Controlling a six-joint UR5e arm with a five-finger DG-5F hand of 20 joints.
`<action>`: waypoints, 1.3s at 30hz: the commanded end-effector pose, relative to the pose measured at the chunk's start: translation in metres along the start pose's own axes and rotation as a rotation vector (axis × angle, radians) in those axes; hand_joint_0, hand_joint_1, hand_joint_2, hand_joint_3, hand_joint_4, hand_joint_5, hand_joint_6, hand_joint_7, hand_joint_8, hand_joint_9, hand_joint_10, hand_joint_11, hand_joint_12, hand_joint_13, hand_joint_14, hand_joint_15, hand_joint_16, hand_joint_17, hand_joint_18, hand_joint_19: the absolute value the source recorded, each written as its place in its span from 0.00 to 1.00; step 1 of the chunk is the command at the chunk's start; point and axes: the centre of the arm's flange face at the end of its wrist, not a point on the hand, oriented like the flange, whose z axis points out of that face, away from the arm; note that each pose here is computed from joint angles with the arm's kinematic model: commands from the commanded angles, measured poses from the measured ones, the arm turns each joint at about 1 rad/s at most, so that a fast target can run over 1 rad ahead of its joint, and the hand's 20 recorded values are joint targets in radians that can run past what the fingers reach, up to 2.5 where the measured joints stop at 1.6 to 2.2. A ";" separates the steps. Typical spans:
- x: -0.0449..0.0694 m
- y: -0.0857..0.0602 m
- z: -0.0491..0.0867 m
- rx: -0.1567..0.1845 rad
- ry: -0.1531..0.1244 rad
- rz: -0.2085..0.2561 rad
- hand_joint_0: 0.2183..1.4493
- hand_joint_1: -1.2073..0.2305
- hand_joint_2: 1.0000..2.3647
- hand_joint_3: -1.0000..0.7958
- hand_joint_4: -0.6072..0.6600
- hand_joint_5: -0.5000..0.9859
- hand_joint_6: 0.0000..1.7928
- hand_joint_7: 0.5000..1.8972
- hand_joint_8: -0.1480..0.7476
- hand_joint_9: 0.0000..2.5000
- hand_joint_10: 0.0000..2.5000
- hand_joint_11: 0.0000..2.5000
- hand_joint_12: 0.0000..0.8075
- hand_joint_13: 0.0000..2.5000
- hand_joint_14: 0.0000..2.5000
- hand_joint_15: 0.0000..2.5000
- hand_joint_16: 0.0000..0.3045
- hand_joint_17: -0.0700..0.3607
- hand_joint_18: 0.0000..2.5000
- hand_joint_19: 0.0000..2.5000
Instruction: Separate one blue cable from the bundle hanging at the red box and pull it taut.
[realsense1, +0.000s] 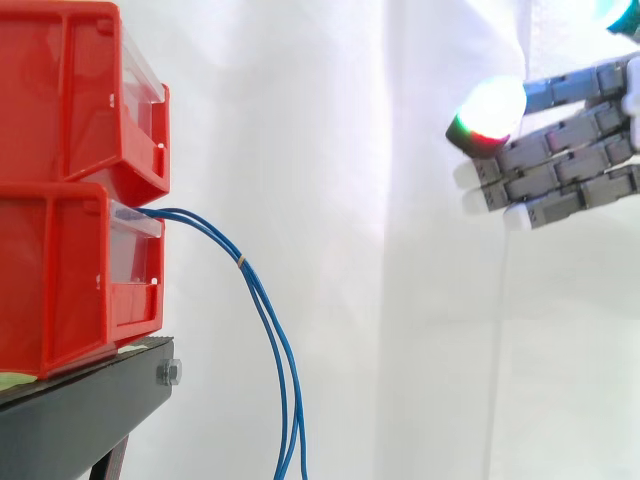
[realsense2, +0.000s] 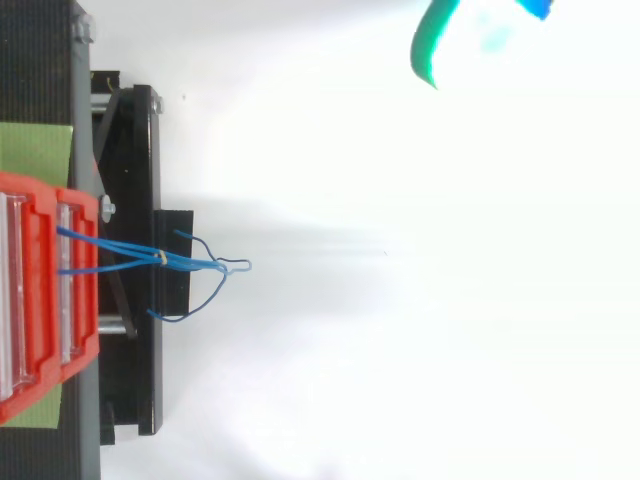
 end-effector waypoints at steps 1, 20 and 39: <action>0.007 -0.024 0.009 0.045 0.001 0.059 0.25 0.55 0.00 0.28 0.64 0.17 0.28 0.21 0.46 0.03 0.00 0.00 0.44 0.00 0.00 0.01 0.18 0.44 0.00 0.09; 0.055 -0.089 0.043 0.105 -0.038 0.055 0.26 0.55 0.00 0.28 0.65 0.16 0.28 0.23 0.48 0.06 0.00 0.01 0.44 0.00 0.00 0.02 0.17 0.44 0.00 0.10; 0.067 -0.090 0.065 0.019 -0.140 0.010 0.26 0.51 0.00 0.28 0.68 0.18 0.28 0.22 0.50 0.12 0.00 0.02 0.46 0.08 0.00 0.02 0.18 0.45 0.07 0.09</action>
